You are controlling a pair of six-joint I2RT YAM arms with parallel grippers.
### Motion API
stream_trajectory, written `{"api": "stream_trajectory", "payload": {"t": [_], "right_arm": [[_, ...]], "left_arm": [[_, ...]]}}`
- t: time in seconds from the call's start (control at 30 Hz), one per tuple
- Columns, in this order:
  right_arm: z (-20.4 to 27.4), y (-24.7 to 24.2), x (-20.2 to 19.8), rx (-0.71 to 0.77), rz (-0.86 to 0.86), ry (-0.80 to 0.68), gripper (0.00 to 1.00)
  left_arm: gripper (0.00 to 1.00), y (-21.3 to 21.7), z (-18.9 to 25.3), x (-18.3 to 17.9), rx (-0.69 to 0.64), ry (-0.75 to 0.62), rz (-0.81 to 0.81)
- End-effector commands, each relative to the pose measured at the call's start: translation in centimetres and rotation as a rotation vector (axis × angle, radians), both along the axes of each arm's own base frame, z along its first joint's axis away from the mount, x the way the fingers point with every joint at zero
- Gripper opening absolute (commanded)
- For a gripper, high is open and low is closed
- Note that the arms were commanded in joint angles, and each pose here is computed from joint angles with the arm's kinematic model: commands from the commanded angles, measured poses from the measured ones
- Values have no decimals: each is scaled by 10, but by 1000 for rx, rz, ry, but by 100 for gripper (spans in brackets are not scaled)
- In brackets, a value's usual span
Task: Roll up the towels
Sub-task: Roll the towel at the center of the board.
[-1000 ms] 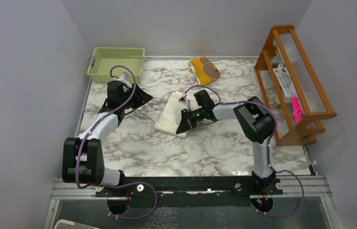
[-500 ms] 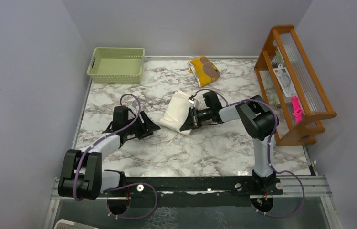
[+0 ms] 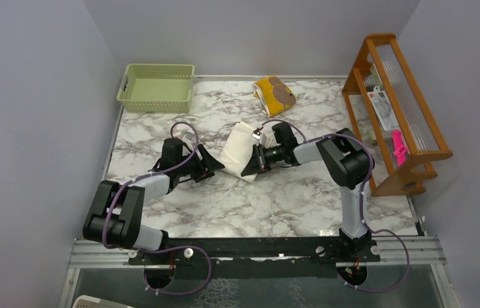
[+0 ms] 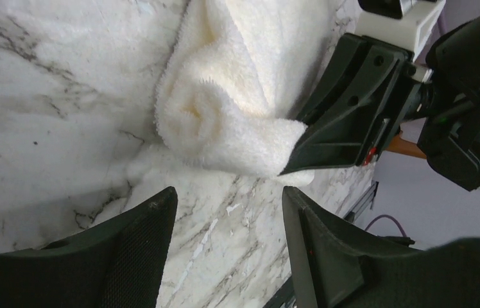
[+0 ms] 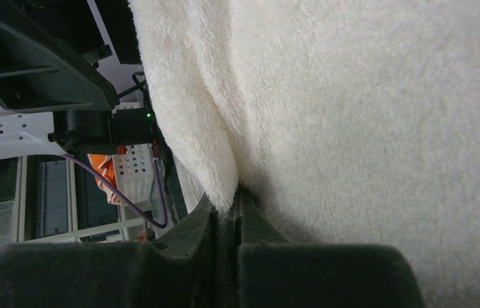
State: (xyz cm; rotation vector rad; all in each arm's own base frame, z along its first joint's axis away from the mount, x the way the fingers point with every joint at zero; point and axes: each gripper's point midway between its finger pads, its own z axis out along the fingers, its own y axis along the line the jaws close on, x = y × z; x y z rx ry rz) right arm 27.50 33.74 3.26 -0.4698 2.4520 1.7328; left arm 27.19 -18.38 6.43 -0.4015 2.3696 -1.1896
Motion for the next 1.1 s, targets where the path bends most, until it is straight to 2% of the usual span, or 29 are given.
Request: {"api": "stream_trajectory", "payload": {"t": [0.0, 0.17, 0.43, 0.53, 0.63, 0.67, 0.73, 0.87, 0.9, 0.97, 1.0, 1.03, 1.07], "right_arm": [[3, -1, 0, 6, 13, -16, 1], [2, -2, -1, 1, 19, -20, 1], [1, -2, -2, -3, 24, -23, 1], [0, -3, -2, -8, 24, -24, 1], [-1, -4, -2, -14, 27, -27, 1], [-1, -4, -3, -16, 28, -31, 1], [-1, -5, -3, -23, 29, -42, 1], [0, -9, 1, -68, 45, -106, 3], [3, -10, 3, -80, 52, -138, 14], [14, -14, 14, -118, 38, -248, 62], [22, -16, 20, -134, 24, -310, 80], [29, -19, 27, -156, 5, -369, 88], [38, -21, 34, -172, -11, -437, 90]], "left_arm": [[64, -1, 4, 32, 22, -46, 51], [64, -3, 2, 46, 26, -52, 59], [60, -12, -15, 42, 35, -12, 21], [51, -16, -17, 40, 32, -6, 6], [36, -18, -20, 39, 34, 3, 0], [26, -18, -21, 39, 35, 4, 0], [2, -18, -22, 40, 38, 3, -2], [0, -19, -19, 43, 33, 0, 1], [0, -19, -18, 44, 32, -2, 3], [0, -19, -17, 45, 30, 0, 6], [0, -19, -16, 45, 30, 0, 5], [0, -20, -16, 45, 31, 3, 4], [0, -19, -16, 45, 33, 6, 4]]}}
